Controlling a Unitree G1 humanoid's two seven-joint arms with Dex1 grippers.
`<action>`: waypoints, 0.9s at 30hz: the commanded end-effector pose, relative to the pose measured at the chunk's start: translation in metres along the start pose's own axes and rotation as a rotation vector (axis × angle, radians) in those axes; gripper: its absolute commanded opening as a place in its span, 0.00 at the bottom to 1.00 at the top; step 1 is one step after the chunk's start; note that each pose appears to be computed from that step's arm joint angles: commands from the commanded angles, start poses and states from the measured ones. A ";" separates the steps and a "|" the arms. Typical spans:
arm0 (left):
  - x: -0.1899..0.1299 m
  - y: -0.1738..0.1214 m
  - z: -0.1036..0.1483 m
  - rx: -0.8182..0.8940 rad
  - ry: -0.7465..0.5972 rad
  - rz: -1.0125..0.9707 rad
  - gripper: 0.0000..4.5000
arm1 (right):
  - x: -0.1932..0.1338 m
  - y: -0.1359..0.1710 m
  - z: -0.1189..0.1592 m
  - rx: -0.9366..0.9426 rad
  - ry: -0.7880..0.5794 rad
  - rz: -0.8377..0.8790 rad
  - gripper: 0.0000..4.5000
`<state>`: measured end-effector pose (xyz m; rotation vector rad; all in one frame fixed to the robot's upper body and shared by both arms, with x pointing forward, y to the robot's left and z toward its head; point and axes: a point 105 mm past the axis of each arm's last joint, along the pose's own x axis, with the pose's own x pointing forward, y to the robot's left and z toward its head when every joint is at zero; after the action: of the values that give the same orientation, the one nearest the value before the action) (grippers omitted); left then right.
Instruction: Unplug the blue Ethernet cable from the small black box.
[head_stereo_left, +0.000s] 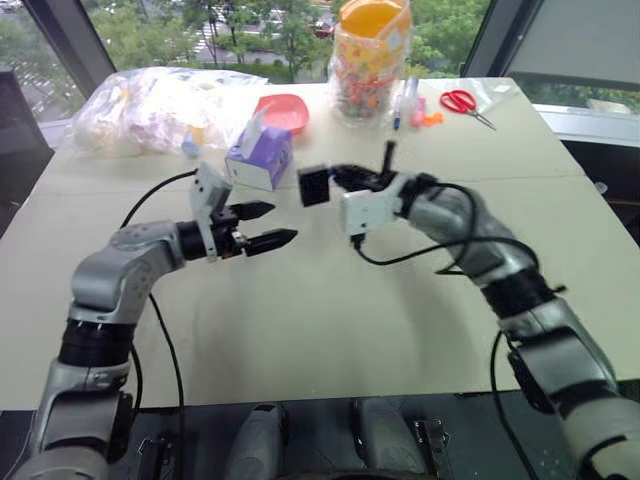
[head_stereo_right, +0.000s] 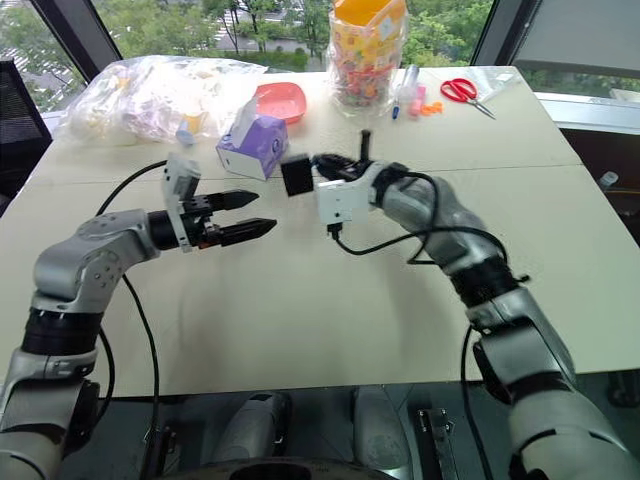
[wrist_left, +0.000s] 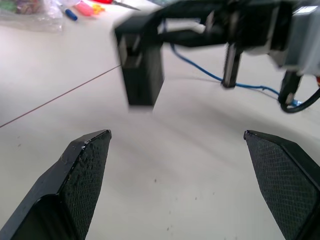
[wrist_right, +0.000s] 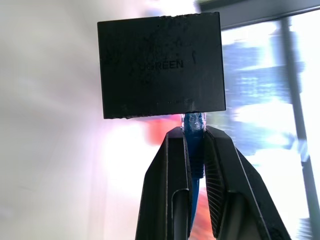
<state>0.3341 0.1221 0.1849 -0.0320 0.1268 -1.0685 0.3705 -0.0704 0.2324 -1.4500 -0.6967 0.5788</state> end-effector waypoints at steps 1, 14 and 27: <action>0.004 -0.004 0.017 0.043 -0.039 -0.033 1.00 | -0.011 -0.030 0.022 -0.078 -0.066 -0.147 0.00; 0.013 -0.023 0.032 0.058 -0.070 -0.141 1.00 | -0.022 -0.015 0.050 -0.031 -0.149 -0.085 0.00; 0.015 -0.022 0.036 0.063 -0.126 -0.111 0.20 | -0.022 -0.010 0.057 0.001 -0.176 -0.034 0.00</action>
<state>0.3272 0.0931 0.2080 -0.0593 0.0441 -1.1909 0.3264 -0.0566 0.2262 -1.4186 -0.7721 0.6819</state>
